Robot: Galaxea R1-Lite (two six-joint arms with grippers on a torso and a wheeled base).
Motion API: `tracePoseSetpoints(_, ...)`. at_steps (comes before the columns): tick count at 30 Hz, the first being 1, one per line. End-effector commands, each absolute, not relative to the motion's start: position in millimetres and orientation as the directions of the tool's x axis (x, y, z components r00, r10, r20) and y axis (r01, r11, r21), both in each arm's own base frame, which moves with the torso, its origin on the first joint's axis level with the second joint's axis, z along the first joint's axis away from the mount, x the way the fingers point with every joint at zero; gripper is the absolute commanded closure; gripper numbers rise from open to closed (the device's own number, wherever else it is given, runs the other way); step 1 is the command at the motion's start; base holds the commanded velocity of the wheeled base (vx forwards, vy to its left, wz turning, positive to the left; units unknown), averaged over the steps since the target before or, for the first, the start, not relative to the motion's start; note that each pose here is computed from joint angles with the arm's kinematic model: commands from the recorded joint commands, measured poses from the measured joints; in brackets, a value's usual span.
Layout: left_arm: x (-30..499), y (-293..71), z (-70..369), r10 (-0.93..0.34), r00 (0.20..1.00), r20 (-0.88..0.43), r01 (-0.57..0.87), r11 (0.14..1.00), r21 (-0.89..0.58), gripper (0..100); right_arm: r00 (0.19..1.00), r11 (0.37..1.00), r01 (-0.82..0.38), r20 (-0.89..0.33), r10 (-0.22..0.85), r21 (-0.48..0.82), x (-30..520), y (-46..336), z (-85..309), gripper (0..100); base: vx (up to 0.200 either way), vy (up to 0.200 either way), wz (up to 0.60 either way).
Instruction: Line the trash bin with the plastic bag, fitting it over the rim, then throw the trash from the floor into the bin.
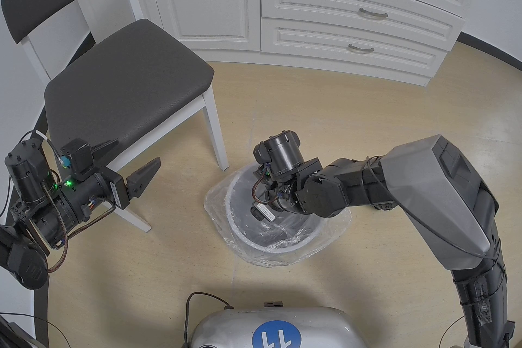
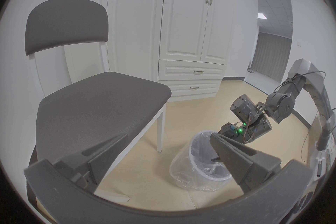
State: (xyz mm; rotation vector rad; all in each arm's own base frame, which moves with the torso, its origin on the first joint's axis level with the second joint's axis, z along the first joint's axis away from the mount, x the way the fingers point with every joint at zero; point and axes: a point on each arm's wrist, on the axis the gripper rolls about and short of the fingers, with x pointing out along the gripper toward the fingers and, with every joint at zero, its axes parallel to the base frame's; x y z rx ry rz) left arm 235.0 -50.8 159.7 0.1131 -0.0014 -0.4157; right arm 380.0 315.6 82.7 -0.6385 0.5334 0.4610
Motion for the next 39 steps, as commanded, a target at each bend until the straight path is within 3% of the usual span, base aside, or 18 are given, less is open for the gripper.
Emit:
tracePoseSetpoints(1, 237, -51, 158, -0.402, 0.915, -0.030, 0.403, 0.909, 0.108, 0, 0.750, 0.705, -0.560, -0.627, 0.208, -0.436, 384, 311, 64, 0, 0.000, 0.000, 0.00)
tracePoseSetpoints(12, 237, -51, 158, -0.400, 0.916, -0.027, 0.400, 0.910, 0.109, 0, 0.712, 0.683, -0.569, -0.691, 0.129, -0.459, 383, 277, 52, 0, 0.000, 0.000, 0.00)
tracePoseSetpoints(23, 235, -51, 159, -0.402, 0.915, -0.024, 0.402, 0.909, 0.111, 0, 0.687, 0.639, -0.593, -0.722, 0.082, -0.491, 361, 240, 70, 0, 0.000, 0.000, 0.00)
tracePoseSetpoints(39, 233, -51, 159, -0.402, 0.915, -0.024, 0.402, 0.909, 0.111, 0, 0.706, 0.618, -0.611, -0.695, 0.140, -0.496, 331, 249, 89, 0, 0.000, 0.000, 0.00)
